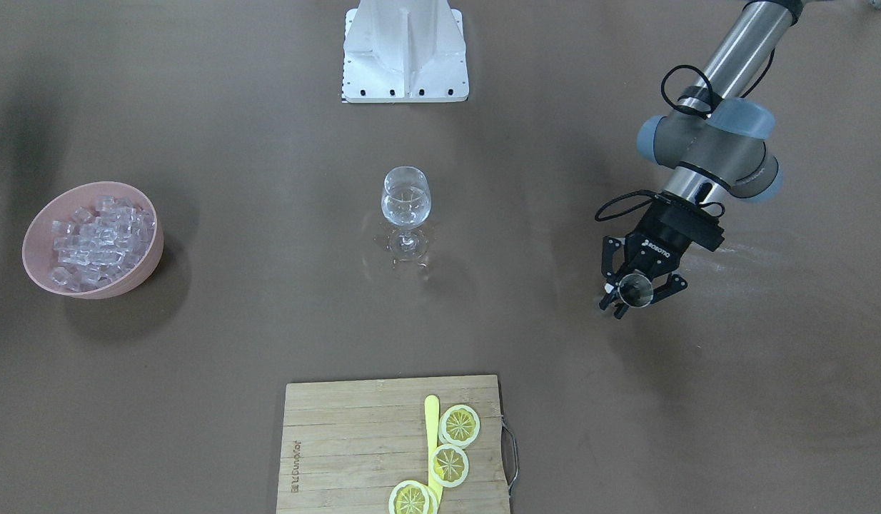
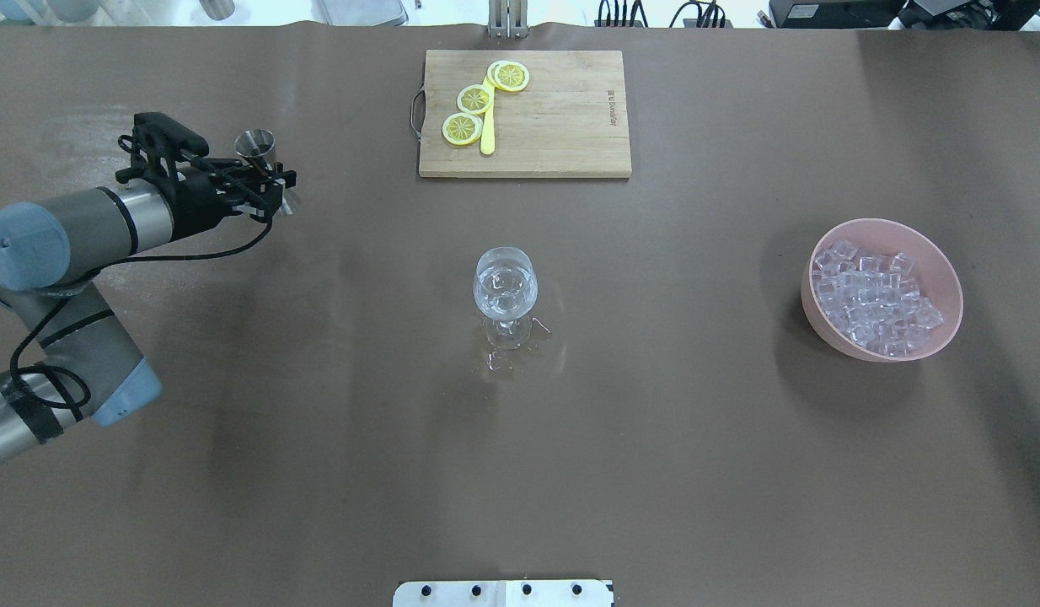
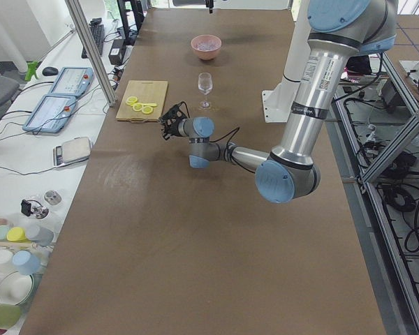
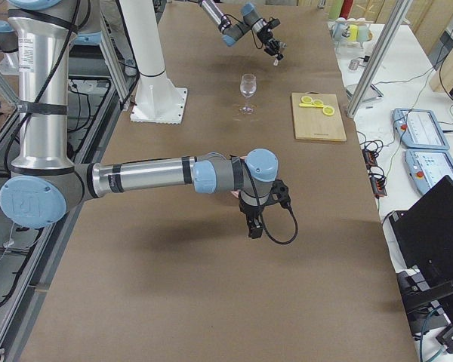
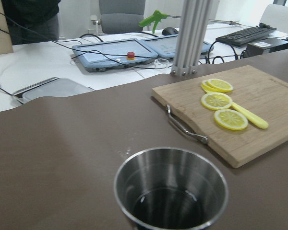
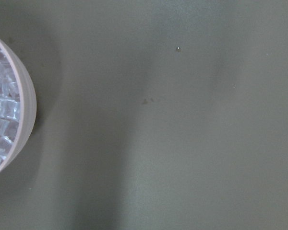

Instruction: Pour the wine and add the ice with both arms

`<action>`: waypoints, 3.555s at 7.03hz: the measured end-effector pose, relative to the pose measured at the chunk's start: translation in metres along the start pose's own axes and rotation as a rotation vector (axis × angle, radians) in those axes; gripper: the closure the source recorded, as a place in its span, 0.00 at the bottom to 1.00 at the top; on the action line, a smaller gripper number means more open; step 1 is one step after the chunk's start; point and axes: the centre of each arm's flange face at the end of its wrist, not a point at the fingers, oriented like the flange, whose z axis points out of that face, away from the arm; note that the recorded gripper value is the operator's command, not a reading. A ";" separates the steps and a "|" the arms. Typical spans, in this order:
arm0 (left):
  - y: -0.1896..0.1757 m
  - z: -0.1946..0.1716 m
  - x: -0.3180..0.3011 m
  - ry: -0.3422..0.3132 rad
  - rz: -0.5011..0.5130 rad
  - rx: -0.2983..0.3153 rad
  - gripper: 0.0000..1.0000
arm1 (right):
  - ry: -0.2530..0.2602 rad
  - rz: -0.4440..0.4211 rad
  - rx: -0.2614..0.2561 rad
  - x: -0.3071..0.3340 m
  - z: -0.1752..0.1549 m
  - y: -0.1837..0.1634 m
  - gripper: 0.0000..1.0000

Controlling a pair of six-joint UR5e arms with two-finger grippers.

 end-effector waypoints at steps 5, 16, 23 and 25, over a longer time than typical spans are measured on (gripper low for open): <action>-0.065 -0.007 0.074 0.056 0.201 0.007 1.00 | 0.001 0.011 0.000 0.000 0.000 0.000 0.00; -0.072 0.002 0.189 -0.042 0.682 0.155 1.00 | 0.007 0.013 0.001 0.000 -0.001 0.000 0.00; -0.075 0.012 0.230 -0.089 0.959 0.103 1.00 | 0.005 0.025 -0.002 0.001 0.001 0.001 0.00; -0.075 0.012 0.233 -0.110 1.065 0.102 1.00 | 0.005 0.031 -0.002 0.001 0.001 0.000 0.00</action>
